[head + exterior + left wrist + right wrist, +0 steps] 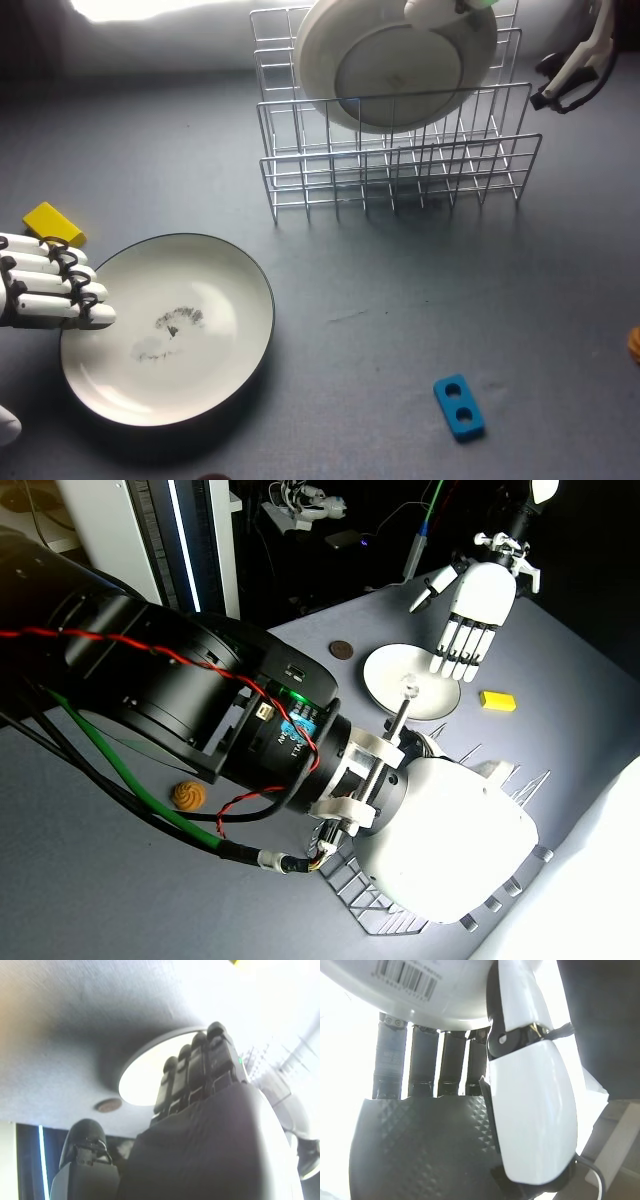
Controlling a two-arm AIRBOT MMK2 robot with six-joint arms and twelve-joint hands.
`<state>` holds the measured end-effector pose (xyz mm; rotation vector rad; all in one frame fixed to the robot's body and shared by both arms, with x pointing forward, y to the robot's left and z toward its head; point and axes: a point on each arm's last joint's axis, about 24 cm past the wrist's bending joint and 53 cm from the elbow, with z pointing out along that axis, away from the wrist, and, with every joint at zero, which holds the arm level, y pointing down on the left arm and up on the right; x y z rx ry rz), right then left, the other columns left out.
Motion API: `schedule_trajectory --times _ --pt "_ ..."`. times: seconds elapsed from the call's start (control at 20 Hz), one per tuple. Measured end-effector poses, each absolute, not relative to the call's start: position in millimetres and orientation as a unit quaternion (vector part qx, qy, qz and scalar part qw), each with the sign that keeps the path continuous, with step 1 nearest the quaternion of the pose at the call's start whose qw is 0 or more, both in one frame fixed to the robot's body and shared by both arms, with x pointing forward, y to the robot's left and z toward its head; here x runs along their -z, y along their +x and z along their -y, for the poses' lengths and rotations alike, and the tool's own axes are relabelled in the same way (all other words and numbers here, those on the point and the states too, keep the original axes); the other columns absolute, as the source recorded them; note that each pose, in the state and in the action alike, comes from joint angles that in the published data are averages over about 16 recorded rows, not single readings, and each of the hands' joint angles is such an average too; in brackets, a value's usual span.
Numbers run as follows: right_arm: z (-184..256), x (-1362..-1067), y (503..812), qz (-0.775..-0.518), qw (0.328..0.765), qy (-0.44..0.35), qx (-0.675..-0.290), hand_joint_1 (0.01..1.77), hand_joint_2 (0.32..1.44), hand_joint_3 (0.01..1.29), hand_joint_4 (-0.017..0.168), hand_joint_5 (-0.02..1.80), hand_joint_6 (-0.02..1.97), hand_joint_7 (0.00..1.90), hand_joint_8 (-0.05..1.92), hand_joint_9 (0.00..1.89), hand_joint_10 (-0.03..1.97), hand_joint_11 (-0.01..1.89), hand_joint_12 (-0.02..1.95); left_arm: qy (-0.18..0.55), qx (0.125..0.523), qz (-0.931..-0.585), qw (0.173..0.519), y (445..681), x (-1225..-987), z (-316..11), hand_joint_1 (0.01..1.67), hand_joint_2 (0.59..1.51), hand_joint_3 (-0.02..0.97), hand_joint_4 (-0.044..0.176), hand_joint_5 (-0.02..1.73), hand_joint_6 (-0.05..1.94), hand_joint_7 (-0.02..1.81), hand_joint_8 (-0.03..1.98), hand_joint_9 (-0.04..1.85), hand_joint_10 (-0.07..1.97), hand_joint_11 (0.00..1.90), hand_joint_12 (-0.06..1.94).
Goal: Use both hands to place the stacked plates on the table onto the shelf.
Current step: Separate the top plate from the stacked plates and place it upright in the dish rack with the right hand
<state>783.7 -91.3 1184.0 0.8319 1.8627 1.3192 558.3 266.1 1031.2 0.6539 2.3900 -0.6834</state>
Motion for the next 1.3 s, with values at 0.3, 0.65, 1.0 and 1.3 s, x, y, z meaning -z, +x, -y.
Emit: schedule_trajectory --times 0.3,0.65,1.0,1.3 --pt "92.6 -1175.7 784.0 -0.721 0.349 0.322 -0.505 1.32 1.01 0.02 -0.009 0.93 0.87 1.11 0.78 1.13 0.56 0.90 1.03 0.244 0.255 -0.892 0.282 558.8 -1031.2 -266.6 0.02 1.135 0.020 0.005 0.02 0.01 0.02 0.01 0.02 0.01 0.02 0.00" --pt "95.1 -1166.9 782.9 -0.724 0.349 0.323 -0.500 1.32 1.01 0.02 -0.009 0.92 0.88 1.11 0.78 1.17 0.49 0.91 1.05 0.245 0.254 -0.892 0.282 558.9 -1031.1 -267.0 0.02 1.139 0.020 0.005 0.04 0.01 0.04 0.01 0.02 0.00 0.01 0.00" --pt "96.4 -1162.3 782.2 -0.726 0.349 0.323 -0.497 1.31 1.02 0.02 -0.009 0.91 0.91 1.11 0.78 1.23 0.19 0.89 1.07 0.245 0.253 -0.892 0.282 558.9 -1030.8 -267.4 0.02 1.139 0.019 0.005 0.06 0.01 0.08 0.01 0.03 0.00 0.01 0.00" --pt "96.5 -1161.4 781.7 -0.725 0.350 0.323 -0.498 1.25 1.04 0.02 -0.008 0.88 0.85 1.07 0.52 1.18 0.11 0.79 1.14 0.246 0.252 -0.892 0.281 558.7 -1030.5 -267.6 0.02 1.135 0.019 0.005 0.06 0.01 0.07 0.01 0.02 0.00 0.01 0.00"
